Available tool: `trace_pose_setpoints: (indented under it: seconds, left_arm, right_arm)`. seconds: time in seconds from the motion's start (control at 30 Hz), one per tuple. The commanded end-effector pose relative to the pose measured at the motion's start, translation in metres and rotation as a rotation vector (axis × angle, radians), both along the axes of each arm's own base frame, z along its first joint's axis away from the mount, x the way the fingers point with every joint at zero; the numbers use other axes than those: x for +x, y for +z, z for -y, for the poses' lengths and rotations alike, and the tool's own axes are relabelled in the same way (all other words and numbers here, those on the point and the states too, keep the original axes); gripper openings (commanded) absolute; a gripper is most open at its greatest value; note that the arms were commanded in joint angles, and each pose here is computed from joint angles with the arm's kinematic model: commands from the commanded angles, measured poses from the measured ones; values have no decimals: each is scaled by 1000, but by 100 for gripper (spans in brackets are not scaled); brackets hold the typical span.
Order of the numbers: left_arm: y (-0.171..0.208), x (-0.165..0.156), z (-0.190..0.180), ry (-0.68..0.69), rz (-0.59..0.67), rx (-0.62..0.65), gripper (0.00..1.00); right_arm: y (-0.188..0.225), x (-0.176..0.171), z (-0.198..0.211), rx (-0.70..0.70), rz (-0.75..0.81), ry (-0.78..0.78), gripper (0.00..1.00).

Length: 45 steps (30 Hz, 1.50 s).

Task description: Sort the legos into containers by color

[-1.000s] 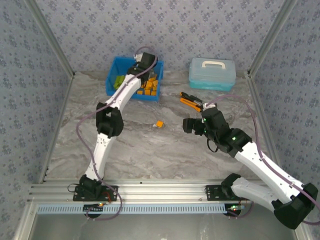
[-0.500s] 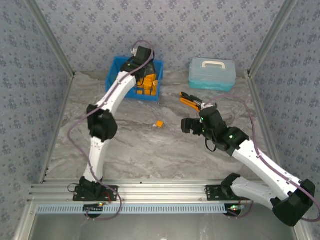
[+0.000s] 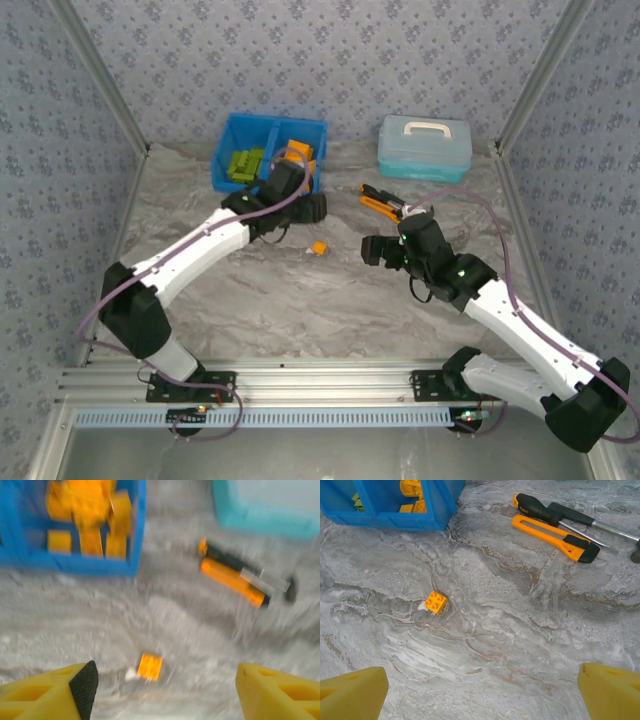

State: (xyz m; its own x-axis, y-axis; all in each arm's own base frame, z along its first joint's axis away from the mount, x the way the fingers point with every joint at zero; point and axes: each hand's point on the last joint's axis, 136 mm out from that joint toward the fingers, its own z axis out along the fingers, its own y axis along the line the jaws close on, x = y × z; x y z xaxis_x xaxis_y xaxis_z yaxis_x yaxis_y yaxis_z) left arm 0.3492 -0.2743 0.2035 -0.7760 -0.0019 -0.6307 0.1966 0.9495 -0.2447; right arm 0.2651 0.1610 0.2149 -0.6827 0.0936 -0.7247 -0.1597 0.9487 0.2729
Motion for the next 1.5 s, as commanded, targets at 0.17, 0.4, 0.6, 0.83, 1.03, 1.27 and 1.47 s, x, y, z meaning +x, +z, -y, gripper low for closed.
trace_pose_setpoints:
  seconds: [0.17, 0.4, 0.6, 0.83, 1.03, 1.27, 1.47]
  left_arm:
    - [-93, -10, 23, -193, -145, 178, 86]
    - [-139, 12, 33, -212, -182, 285, 90]
    - [-162, 18, 40, -236, -210, 313, 81]
    - [-180, 13, 34, -213, -247, 329, 50]
    - [-189, 7, 28, -205, -274, 345, 41]
    - [-160, 6, 30, -203, -229, 296, 34]
    - [-71, 31, 31, -178, -39, 233, 34]
  right_arm:
    - [8, 3, -3, 35, 7, -16, 100]
    - [4, -2, 2, 23, -8, -28, 100]
    - [3, -4, 5, 24, -11, -35, 100]
    - [2, -4, 5, 31, -11, -38, 100]
    - [3, -3, 3, 36, -8, -33, 100]
    - [4, -2, 3, 38, -7, -34, 100]
    - [5, -1, 2, 39, -4, -34, 100]
